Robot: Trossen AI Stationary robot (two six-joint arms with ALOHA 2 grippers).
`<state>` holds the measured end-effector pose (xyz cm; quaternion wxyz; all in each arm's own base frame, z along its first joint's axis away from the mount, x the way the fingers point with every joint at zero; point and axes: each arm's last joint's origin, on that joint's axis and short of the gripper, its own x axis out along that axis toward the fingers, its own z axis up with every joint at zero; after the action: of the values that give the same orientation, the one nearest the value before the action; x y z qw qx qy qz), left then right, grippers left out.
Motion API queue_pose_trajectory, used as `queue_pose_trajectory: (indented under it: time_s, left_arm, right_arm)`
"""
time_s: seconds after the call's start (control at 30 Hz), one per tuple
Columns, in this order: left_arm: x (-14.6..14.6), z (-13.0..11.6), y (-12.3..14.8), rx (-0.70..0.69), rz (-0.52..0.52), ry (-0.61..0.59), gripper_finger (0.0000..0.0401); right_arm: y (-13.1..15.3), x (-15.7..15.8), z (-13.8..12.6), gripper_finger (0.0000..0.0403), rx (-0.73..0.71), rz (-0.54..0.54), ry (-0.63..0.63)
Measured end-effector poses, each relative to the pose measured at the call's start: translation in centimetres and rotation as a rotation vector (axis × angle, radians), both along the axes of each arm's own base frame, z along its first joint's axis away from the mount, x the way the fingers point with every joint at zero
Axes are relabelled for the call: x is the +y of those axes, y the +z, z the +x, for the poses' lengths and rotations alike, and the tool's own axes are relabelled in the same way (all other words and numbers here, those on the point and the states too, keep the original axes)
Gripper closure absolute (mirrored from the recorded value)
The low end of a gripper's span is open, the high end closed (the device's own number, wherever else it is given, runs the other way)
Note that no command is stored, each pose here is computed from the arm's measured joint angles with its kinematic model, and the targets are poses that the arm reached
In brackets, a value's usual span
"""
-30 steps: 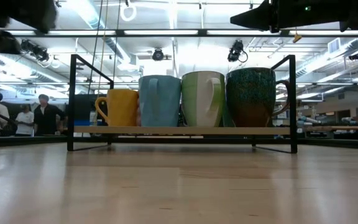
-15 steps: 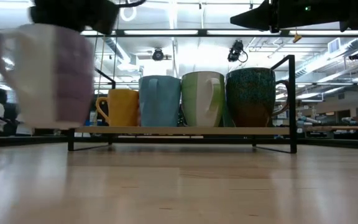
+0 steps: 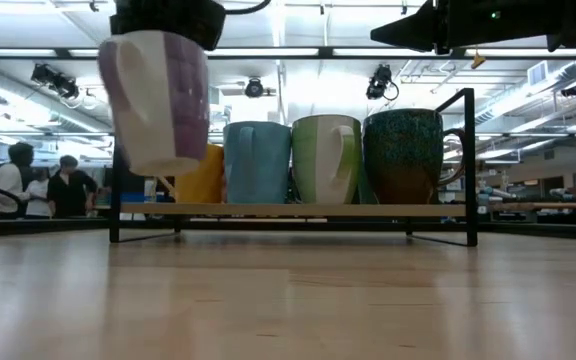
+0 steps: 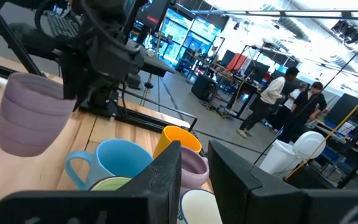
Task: Place coffee mugs
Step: Put the purple mug on the shelf
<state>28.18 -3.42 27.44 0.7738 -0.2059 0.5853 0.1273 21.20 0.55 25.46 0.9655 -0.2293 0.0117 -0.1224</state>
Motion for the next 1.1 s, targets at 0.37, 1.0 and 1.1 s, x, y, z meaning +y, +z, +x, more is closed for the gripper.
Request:
queue_pose_trajectory:
  time_s: [0.37,1.0,1.1]
  left_arm:
    - [0.4,0.9,1.3,-0.044,0.078,-0.073,0.0375]
    - [2.2,1.1,0.7,0.036,0.232,-0.293,0.0374]
    - [2.7,1.1,0.7,0.036,0.220,-0.317,0.0374]
  right_arm:
    - [0.0,0.0,0.0,0.0317,-0.006,0.003,0.000]
    - [-0.1,0.0,0.1,0.0317,0.000,0.003,0.001]
    - [-0.1,0.0,0.1,0.0317,0.000,0.003,0.001]
